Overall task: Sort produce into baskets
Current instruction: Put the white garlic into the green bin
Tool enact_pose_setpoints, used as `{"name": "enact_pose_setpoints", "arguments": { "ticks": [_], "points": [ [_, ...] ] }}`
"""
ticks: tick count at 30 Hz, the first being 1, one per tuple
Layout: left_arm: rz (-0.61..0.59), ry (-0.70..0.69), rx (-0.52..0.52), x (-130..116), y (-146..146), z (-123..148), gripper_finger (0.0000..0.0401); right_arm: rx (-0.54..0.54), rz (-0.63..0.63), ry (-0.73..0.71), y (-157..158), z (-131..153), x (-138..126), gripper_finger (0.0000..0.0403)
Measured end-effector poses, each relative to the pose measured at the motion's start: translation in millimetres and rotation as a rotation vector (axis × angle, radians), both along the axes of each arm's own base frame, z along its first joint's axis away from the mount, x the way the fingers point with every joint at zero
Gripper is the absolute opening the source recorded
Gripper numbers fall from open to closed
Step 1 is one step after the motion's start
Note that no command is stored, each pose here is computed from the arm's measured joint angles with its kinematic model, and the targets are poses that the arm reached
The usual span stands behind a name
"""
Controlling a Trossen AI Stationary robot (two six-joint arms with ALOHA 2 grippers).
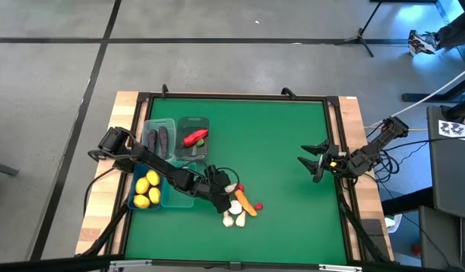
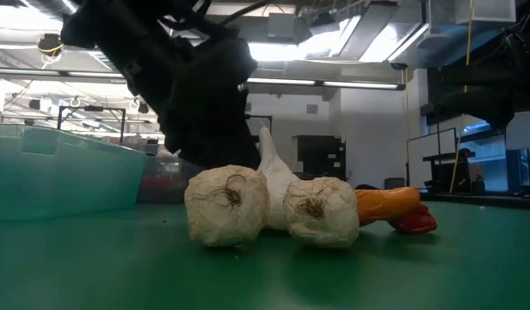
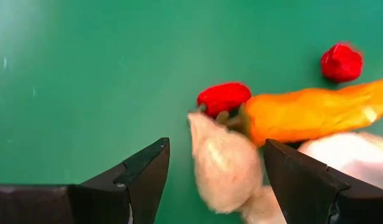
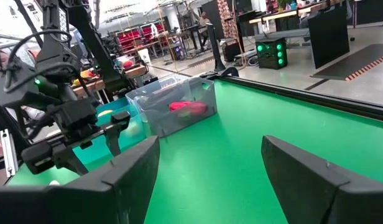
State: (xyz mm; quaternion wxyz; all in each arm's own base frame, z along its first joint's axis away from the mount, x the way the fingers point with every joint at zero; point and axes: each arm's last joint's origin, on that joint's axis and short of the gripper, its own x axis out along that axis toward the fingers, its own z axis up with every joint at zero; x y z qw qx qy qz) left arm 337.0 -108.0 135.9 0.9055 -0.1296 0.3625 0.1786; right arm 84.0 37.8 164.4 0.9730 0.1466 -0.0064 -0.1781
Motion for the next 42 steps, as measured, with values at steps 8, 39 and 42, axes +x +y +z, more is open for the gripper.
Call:
{"name": "enact_pose_setpoints", "arguments": {
  "ticks": [8, 39, 42],
  "points": [
    [0.014, 0.012, -0.021, 0.5, -0.5, -6.0, 0.0255, 0.000, 0.000, 0.000, 0.0, -0.1, 0.0, 0.0280],
    [0.012, 0.064, -0.027, 0.3, -0.2, -20.0, 0.0147, 0.000, 0.000, 0.000, 0.1, -0.4, 0.0, 0.0280],
    [0.013, 0.060, -0.026, 0.5, -0.1, -19.1, 0.0140, 0.000, 0.000, 0.001, 0.0, -0.4, 0.0, 0.0280]
  ]
}}
